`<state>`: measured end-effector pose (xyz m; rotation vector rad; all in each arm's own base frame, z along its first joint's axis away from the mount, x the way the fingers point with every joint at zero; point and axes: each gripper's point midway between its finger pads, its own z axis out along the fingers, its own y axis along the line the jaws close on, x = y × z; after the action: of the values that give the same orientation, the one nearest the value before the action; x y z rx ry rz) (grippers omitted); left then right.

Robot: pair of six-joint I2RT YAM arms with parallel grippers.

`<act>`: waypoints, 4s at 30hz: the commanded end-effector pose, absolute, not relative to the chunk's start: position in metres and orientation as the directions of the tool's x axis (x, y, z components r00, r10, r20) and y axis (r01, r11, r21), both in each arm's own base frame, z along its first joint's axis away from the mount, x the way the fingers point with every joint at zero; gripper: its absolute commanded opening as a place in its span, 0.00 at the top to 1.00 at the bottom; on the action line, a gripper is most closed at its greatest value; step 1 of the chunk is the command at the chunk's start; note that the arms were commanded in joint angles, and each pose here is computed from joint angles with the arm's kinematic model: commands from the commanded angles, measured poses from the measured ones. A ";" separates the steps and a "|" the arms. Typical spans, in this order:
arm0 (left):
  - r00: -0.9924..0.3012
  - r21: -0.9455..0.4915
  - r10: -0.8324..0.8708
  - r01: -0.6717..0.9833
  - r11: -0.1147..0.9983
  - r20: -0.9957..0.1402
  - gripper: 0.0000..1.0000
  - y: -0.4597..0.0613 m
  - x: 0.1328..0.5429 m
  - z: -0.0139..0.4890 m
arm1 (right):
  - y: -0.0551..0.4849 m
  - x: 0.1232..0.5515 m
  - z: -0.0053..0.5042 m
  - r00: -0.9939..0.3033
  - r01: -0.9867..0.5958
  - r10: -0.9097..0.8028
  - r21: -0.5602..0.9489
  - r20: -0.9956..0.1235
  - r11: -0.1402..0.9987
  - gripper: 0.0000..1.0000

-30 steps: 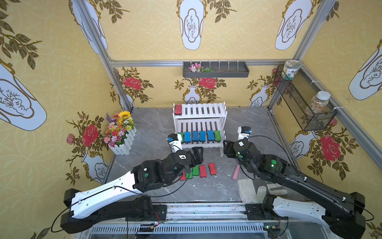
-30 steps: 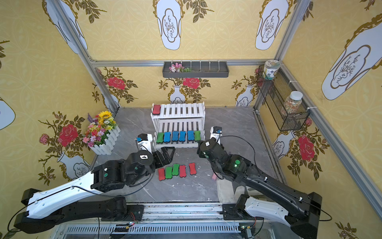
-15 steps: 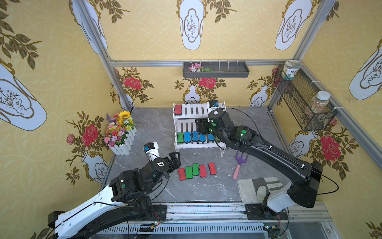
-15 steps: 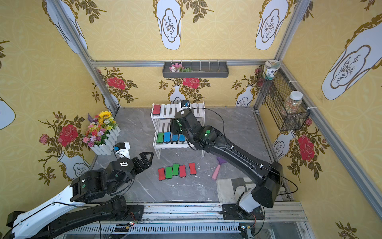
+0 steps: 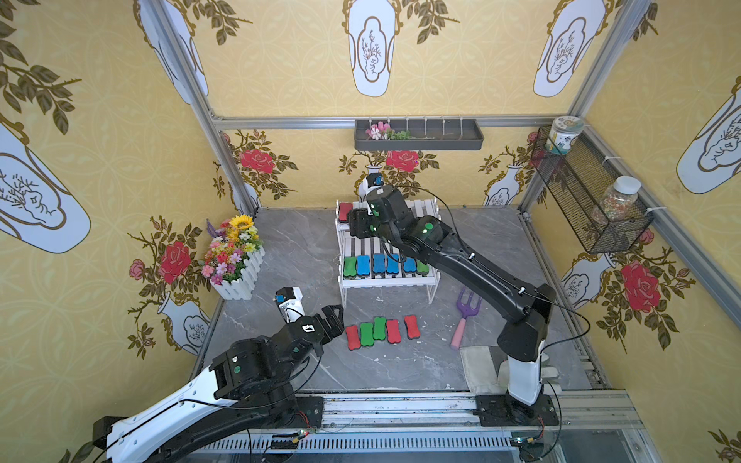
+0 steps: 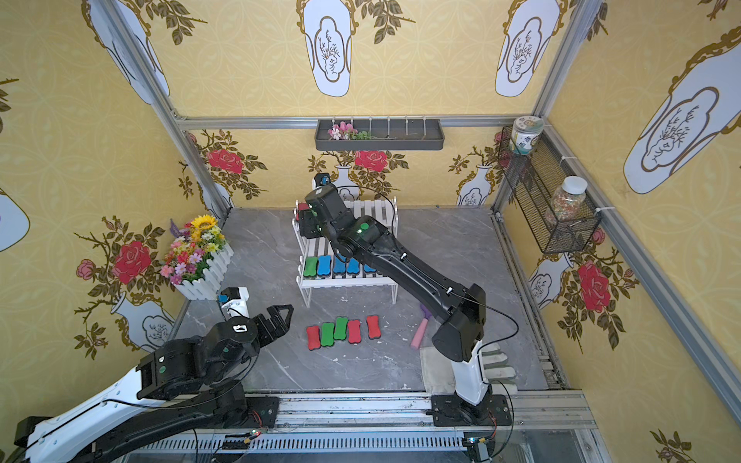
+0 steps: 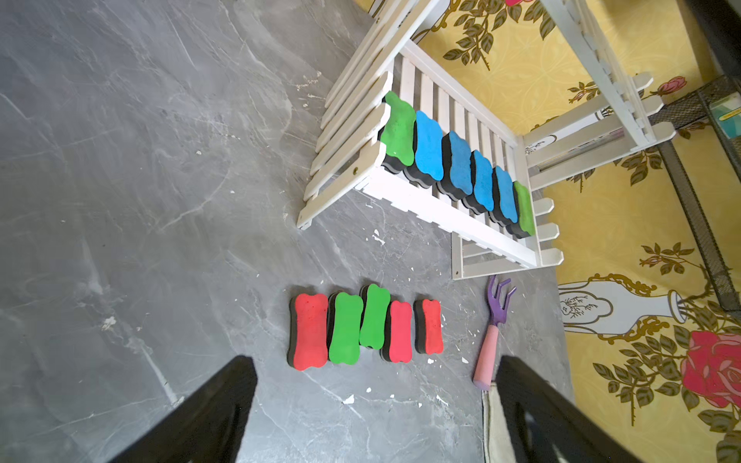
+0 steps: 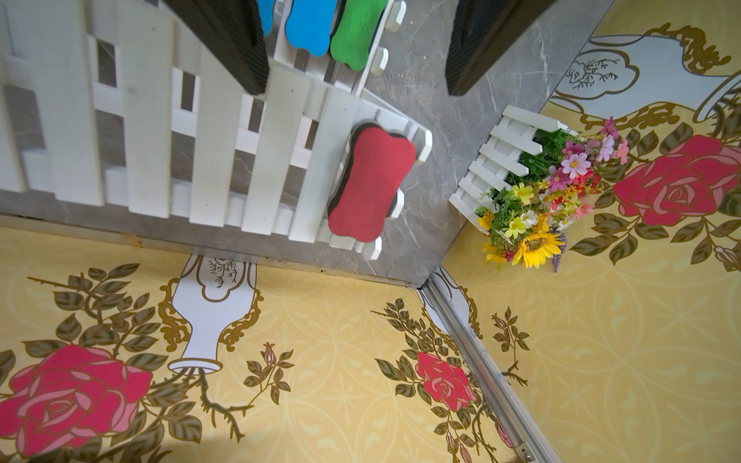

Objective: Remove the whiteboard erasers from the shelf
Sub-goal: Pick up the whiteboard eraser from the shelf.

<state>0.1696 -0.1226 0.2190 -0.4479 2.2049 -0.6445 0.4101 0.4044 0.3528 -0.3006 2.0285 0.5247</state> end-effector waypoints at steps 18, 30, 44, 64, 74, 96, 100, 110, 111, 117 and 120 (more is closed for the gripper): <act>-0.660 -0.560 -0.463 -0.076 0.825 -0.592 0.01 -0.131 0.169 0.216 | 0.431 0.447 0.333 -0.476 -0.432 -0.018 0.216 -0.880 0.876 0.24; -0.646 -0.560 -0.477 -0.092 0.823 -0.595 0.01 -0.124 0.168 0.215 | 0.432 0.450 0.312 -0.506 -0.419 -0.062 0.182 -0.861 0.889 0.32; -0.647 -0.553 -0.473 -0.093 0.828 -0.598 0.00 -0.125 0.169 0.214 | 0.432 0.451 0.305 -0.510 -0.423 -0.095 0.154 -0.855 0.893 0.44; -0.653 -0.546 -0.462 -0.087 0.833 -0.600 0.01 -0.131 0.172 0.213 | 0.413 0.453 0.322 -0.499 -0.406 -0.053 0.179 -0.865 0.896 0.38; -0.658 -0.542 -0.458 -0.090 0.835 -0.597 0.01 -0.132 0.172 0.209 | 0.419 0.457 0.315 -0.506 -0.424 -0.068 0.179 -0.860 0.888 0.35; -0.655 -0.540 -0.461 -0.096 0.836 -0.598 0.01 -0.131 0.172 0.208 | 0.422 0.451 0.329 -0.465 -0.474 -0.065 0.186 -0.883 0.861 0.57; -0.653 -0.540 -0.463 -0.096 0.836 -0.599 0.00 -0.131 0.172 0.208 | 0.421 0.443 0.347 -0.443 -0.496 -0.035 0.212 -0.896 0.842 0.57; -0.648 -0.546 -0.469 -0.096 0.832 -0.600 0.00 -0.130 0.173 0.210 | 0.392 0.382 0.374 -0.453 -0.537 0.057 0.324 -0.890 0.779 0.58; -0.648 -0.547 -0.468 -0.093 0.832 -0.601 0.00 -0.131 0.173 0.211 | 0.386 0.373 0.372 -0.453 -0.534 0.055 0.321 -0.890 0.782 0.58; -0.643 -0.547 -0.463 -0.081 0.833 -0.610 0.00 -0.132 0.174 0.213 | 0.347 0.304 0.355 -0.464 -0.518 0.064 0.329 -0.884 0.789 0.59; -0.642 -0.545 -0.461 -0.079 0.834 -0.612 0.01 -0.134 0.175 0.214 | 0.333 0.270 0.334 -0.482 -0.508 0.041 0.318 -0.875 0.800 0.59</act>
<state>0.1723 -0.1324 0.2109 -0.4026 2.2332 -0.6168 0.2815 0.3401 0.3319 -0.4094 2.0087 0.6752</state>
